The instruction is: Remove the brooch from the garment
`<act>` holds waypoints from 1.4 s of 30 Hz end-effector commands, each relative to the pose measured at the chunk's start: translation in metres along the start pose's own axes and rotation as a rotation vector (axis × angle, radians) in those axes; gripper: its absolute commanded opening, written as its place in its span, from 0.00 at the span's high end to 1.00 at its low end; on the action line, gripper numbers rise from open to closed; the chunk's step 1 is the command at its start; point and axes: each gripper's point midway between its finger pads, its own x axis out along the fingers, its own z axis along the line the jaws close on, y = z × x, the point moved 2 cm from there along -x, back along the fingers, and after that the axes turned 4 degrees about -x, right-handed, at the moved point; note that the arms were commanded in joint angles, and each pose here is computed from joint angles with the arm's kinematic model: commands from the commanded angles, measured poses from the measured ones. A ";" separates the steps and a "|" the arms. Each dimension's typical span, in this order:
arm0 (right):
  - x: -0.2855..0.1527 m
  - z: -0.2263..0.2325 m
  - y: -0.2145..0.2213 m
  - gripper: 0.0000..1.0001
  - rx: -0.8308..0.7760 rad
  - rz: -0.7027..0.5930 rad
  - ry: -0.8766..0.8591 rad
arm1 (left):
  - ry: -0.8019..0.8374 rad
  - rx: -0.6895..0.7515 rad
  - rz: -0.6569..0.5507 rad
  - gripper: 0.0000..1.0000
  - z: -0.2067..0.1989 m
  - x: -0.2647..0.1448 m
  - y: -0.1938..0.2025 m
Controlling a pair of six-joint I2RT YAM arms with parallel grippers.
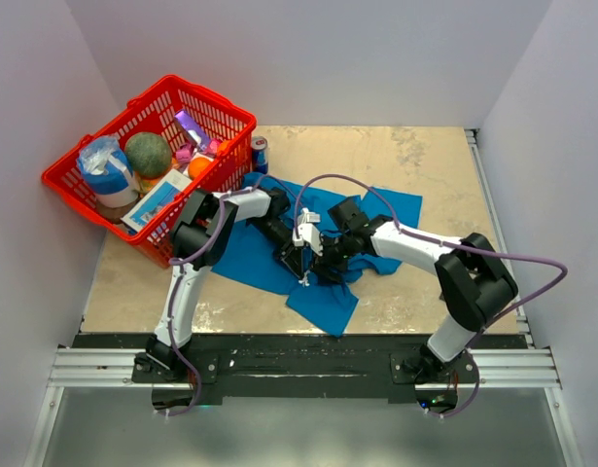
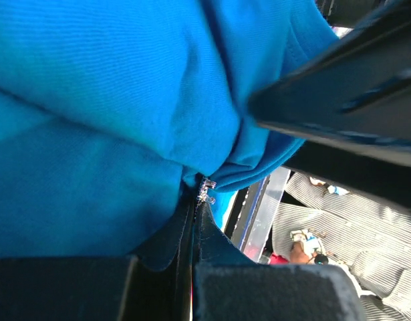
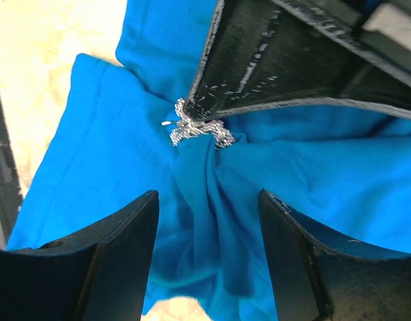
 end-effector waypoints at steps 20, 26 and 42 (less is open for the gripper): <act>0.017 0.009 0.000 0.94 -0.108 0.075 -0.019 | -0.104 0.141 -0.176 1.00 -0.006 -0.034 -0.038; 0.017 0.008 -0.001 0.95 -0.110 0.081 -0.019 | -0.108 0.158 -0.211 1.00 -0.008 -0.040 -0.053; 0.012 0.007 -0.003 0.96 -0.121 0.095 -0.014 | -0.063 0.182 -0.288 1.00 -0.012 -0.052 -0.087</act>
